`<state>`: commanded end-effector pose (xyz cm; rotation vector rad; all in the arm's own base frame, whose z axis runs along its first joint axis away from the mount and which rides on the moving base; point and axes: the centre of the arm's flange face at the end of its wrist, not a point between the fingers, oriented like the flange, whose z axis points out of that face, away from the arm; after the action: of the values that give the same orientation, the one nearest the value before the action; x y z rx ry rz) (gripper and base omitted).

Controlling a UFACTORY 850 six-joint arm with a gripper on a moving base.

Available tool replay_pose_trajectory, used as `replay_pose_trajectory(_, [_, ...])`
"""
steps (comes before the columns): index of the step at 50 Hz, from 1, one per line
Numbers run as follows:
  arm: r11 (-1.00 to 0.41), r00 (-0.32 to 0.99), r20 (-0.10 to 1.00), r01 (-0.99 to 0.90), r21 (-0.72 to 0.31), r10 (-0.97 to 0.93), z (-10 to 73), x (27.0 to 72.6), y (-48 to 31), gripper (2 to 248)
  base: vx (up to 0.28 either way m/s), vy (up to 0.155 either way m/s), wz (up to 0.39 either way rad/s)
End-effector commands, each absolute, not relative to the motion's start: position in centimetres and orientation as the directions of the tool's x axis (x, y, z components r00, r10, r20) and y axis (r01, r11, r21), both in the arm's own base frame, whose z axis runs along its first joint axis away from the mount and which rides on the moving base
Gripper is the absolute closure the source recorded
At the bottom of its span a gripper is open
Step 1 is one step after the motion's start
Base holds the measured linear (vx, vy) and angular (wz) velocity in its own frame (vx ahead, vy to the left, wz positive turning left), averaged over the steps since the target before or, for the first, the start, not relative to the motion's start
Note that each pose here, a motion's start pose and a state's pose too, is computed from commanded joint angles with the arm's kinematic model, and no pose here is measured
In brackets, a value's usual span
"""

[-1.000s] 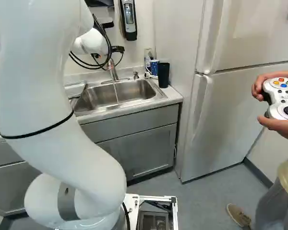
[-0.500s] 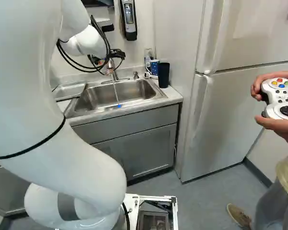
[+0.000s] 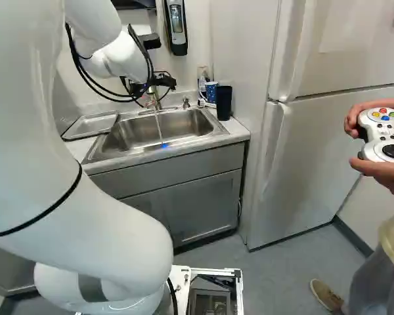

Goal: Rinse the cup and place it in the tray

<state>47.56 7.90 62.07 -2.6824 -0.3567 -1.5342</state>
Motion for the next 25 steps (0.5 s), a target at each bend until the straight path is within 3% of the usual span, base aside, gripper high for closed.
replay_pose_trajectory(25, [-0.973, 0.592, 0.781, 0.213, 0.086, 0.199, 61.12, 46.94, 7.68, 3, 0.000, 0.000, 0.000])
